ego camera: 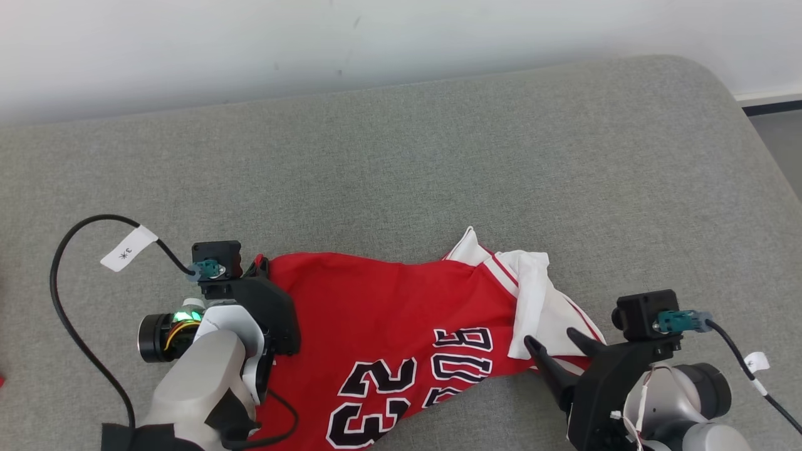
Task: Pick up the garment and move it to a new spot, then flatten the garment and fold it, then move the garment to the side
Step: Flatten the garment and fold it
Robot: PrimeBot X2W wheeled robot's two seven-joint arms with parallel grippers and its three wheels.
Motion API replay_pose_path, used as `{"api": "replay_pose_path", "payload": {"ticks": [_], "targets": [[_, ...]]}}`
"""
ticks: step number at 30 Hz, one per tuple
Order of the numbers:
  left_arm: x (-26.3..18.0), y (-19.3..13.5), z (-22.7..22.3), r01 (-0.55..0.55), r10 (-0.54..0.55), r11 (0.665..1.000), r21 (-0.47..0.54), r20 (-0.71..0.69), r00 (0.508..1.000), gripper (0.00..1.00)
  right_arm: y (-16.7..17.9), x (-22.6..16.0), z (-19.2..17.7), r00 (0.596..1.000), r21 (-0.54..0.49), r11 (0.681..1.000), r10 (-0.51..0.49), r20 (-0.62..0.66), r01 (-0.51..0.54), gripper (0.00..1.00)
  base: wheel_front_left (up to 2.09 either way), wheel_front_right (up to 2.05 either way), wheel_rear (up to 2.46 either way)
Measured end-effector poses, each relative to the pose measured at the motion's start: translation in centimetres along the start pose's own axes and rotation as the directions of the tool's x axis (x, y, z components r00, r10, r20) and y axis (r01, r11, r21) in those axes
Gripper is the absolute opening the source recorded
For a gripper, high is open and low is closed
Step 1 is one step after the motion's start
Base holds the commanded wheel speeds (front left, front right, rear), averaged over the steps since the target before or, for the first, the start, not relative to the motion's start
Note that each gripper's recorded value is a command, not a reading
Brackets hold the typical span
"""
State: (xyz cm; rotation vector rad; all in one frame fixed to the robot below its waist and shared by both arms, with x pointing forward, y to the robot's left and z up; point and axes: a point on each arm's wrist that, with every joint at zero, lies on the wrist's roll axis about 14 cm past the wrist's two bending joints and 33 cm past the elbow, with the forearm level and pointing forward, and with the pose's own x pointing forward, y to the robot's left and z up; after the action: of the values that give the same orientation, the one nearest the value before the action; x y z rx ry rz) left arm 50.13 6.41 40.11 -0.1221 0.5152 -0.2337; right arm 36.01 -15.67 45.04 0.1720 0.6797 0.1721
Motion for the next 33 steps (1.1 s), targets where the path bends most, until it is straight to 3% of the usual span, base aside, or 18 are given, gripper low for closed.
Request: {"api": "replay_pose_path", "payload": {"ticks": [8, 9, 10, 11, 12, 13, 18, 24, 28, 33], "targets": [[0.2, 0.3, -0.1, -0.003, 0.003, 1.000, 0.003, -0.003, 1.000, 0.00, 1.1, 1.9, -0.7, 0.997, 0.044, 0.997, 0.063, -0.036, -0.062, 1.00, 0.00, 0.00, 0.00], [0.2, 0.4, -0.2, -0.007, 0.007, 1.000, 0.004, -0.005, 1.000, 0.00, 1.6, 2.4, -0.6, 0.996, 0.035, 0.996, 0.079, -0.037, -0.077, 0.84, 0.00, 0.00, 0.00], [0.2, 0.4, -0.2, -0.008, 0.008, 1.000, 0.003, -0.005, 1.000, 0.00, 1.8, 2.5, -0.7, 0.996, 0.033, 0.996, 0.084, -0.037, -0.082, 0.47, 0.00, 0.00, 0.00], [0.1, 0.4, -0.1, -0.010, 0.010, 1.000, 0.002, -0.004, 1.000, 0.00, 1.9, 2.6, -0.7, 0.995, 0.030, 0.996, 0.087, -0.040, -0.086, 0.38, 0.00, 0.00, 0.00], [0.1, 0.4, -0.1, -0.010, 0.010, 1.000, 0.002, -0.004, 1.000, 0.00, 1.9, 2.6, -0.7, 0.995, 0.030, 0.996, 0.087, -0.040, -0.086, 0.05, 0.00, 0.00, 0.00], [0.1, 0.4, -0.1, -0.010, 0.010, 1.000, 0.002, -0.003, 1.000, 0.00, 2.0, 2.6, -0.7, 0.995, 0.025, 0.996, 0.088, -0.039, -0.087, 0.00, 0.00, 0.00, 0.00], [-0.3, 0.2, 0.5, -0.012, 0.012, 1.000, -0.003, 0.013, 1.000, 0.00, 1.9, 2.2, 0.1, 0.997, 0.009, 0.997, 0.079, -0.007, -0.079, 0.00, 0.00, 0.00, 0.00], [-0.5, -0.5, 3.7, 0.003, 0.001, 0.999, -0.032, 0.132, 0.991, 0.00, 0.9, 0.7, 2.9, 0.994, 0.009, 0.999, 0.045, 0.096, -0.047, 0.00, 0.00, 0.00, 0.00], [-0.1, 0.1, 7.4, 0.012, 0.017, 0.993, -0.119, 0.237, 0.971, 0.00, 0.3, 0.7, 5.6, 0.987, -0.025, 1.000, 0.023, 0.159, -0.019, 0.00, 0.00, 0.00, 0.00], [1.2, 2.3, 11.4, 0.040, 0.034, 0.975, -0.220, 0.321, 0.947, 0.00, 1.6, 3.4, 10.7, 0.972, -0.076, 0.994, 0.093, 0.216, -0.078, 0.00, 0.00, 0.00, 0.00]]}}
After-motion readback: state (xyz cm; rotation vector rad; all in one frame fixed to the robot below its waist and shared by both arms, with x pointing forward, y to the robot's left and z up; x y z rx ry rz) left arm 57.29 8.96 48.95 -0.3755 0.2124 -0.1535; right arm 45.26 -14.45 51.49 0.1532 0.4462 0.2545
